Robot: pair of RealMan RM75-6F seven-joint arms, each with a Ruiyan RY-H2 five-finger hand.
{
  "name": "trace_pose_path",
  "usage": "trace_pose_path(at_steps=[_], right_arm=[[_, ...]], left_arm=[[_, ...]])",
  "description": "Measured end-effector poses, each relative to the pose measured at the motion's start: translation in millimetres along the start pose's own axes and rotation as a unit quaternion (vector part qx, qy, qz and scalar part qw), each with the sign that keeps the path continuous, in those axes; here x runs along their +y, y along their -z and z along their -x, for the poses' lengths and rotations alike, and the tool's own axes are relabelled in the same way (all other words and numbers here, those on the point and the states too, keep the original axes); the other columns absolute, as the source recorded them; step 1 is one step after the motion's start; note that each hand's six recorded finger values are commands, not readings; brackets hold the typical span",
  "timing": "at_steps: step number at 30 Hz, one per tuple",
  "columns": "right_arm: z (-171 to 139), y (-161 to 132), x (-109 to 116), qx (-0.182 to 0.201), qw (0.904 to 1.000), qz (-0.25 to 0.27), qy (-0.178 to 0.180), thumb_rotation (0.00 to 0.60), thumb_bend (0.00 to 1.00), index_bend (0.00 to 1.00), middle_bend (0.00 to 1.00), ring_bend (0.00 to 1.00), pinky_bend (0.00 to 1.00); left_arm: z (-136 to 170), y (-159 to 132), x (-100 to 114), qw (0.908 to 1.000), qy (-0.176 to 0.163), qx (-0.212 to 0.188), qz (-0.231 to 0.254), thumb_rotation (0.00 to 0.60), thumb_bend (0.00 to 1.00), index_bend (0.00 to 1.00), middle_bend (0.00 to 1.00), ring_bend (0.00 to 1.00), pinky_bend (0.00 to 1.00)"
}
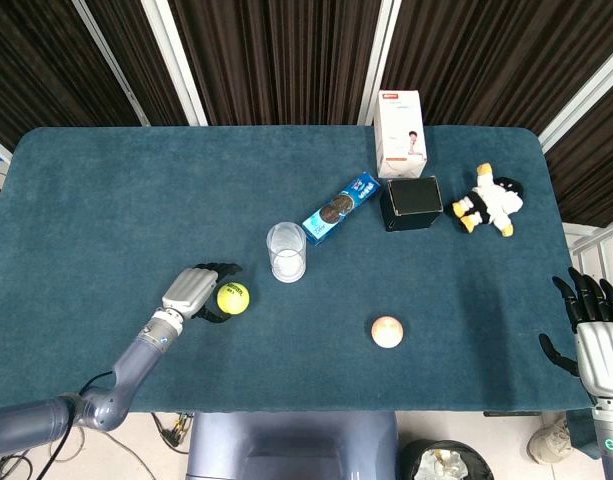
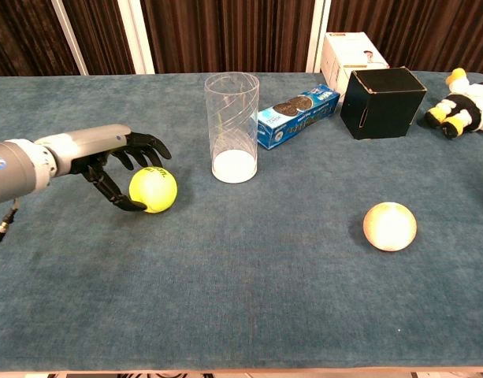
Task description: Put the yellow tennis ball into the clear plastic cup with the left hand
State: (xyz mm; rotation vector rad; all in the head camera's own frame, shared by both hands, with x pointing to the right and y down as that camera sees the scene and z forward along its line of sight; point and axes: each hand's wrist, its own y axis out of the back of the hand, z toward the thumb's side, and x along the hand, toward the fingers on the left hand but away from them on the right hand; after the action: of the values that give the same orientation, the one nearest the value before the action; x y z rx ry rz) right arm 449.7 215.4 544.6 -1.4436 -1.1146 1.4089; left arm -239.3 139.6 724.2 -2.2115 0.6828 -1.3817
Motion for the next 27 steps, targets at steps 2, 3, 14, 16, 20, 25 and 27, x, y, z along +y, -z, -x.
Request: trace_pose_path(at_steps=[2,3,14,16,20,25,27], right_arm=[[0,0,1,-0.001,1.0000,0.000,0.001,0.600,0.35,0.13,0.04,0.05,0.01],[0,1,1,-0.002,1.0000,0.001,0.001,0.600,0.35,0.13,0.04,0.05,0.01],[0,3,2,-0.006,1.0000,0.004,0.003,0.600,0.35,0.13,0.04,0.07,0.01],[0,3,2,-0.006,1.0000,0.004,0.002,0.600,0.35,0.13,0.04,0.07,0.01],[0,2,2,-0.006,1.0000,0.005,0.001,0.600,0.35,0.13,0.04,0.07,0.01],[0,3,3,-0.008,1.0000,0.005,0.003,0.600,0.35,0.13,0.04,0.07,0.01],[0,4,4,-0.009,0.9999,0.006,0.005,0.600,0.35,0.13,0.04,0.07,0.01]], left_arm=[[-1,-2,-3,1.0000,0.001,0.000,-0.007,0.600,0.19,0.24,0.27,0.21,0.24],[-2,-3,-5,0.9999,0.002,0.001,-0.010,0.600,0.19,0.25,0.28,0.23,0.25],[-6,-7,-12,0.9996,-0.004,0.005,-0.029,0.600,0.22,0.33,0.38,0.31,0.35],[-6,-9,-12,0.9995,-0.005,0.002,-0.032,0.600,0.23,0.37,0.42,0.34,0.39],[-6,-12,-13,0.9991,-0.006,-0.001,-0.042,0.600,0.27,0.44,0.50,0.40,0.44],[-6,-14,-12,0.9986,-0.014,-0.002,-0.050,0.600,0.27,0.45,0.50,0.40,0.44],[-4,-16,-8,0.9986,-0.021,-0.006,-0.048,0.600,0.27,0.45,0.50,0.40,0.44]])
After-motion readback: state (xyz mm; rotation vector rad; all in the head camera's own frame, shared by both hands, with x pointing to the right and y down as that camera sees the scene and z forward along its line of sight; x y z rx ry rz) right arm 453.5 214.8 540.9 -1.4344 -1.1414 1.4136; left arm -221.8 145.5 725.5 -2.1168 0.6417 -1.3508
